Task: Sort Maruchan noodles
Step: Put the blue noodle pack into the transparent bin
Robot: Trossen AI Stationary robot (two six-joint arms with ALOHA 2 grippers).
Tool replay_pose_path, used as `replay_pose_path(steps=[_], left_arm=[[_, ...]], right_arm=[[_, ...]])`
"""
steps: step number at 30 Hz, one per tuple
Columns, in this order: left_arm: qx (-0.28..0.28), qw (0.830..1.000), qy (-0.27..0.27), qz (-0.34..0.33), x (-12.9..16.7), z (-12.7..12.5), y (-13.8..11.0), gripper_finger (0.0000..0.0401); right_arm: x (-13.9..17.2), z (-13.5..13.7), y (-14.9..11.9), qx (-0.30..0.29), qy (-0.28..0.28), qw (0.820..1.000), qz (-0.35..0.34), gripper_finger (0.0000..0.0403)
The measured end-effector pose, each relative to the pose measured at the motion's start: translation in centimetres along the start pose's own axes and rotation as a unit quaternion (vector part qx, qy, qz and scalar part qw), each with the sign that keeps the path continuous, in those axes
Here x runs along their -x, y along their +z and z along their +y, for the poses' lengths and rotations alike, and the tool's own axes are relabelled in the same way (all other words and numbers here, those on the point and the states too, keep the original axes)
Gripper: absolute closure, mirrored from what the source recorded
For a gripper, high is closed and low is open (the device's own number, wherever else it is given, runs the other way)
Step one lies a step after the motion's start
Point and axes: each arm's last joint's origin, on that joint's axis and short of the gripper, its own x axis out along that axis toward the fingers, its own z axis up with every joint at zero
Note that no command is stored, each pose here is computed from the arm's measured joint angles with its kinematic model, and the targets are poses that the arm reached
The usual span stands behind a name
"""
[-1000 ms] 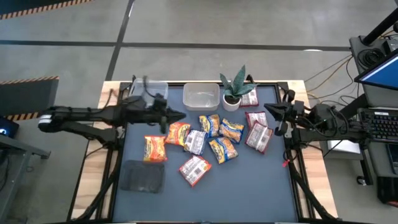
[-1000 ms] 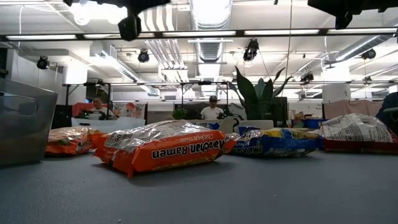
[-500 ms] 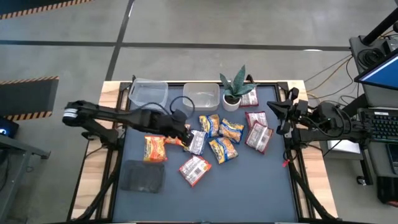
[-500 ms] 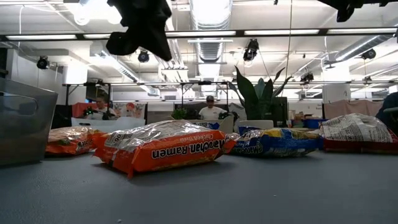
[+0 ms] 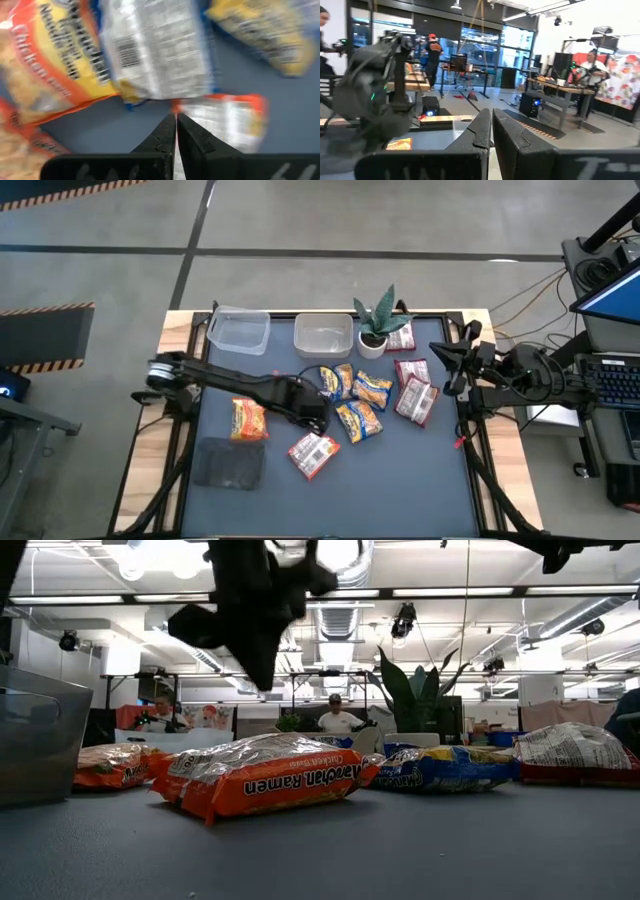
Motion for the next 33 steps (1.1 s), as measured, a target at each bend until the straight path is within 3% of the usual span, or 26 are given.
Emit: replay_pose_path(steps=[2,7,16,28,33], left_arm=[[-0.005,0.999,0.031,0.020,-1.2,-0.6,0.3,0.0401],[-0.079,0.991,0.072,0.076,-2.9,-2.7,1.2,0.0401],[-0.109,0.985,0.129,0.035,-2.9,-5.8,2.8,0.0394],[-0.094,0.984,0.147,-0.033,-2.3,-7.2,3.0,0.0265],[-0.092,0.982,0.148,-0.072,-3.0,-7.7,2.2,0.0231]], right_arm=[[0.0,-0.1,0.0,-0.001,-0.011,1.000,0.002,0.0394],[0.0,-0.2,0.0,-0.002,-0.026,1.000,0.006,0.0394],[0.0,-0.1,-0.1,-0.003,-0.027,1.000,0.006,0.0394],[0.0,-0.1,-0.1,-0.006,-0.027,1.000,0.007,0.0394],[0.0,-0.1,-0.1,-0.007,-0.027,1.000,0.006,0.0394]])
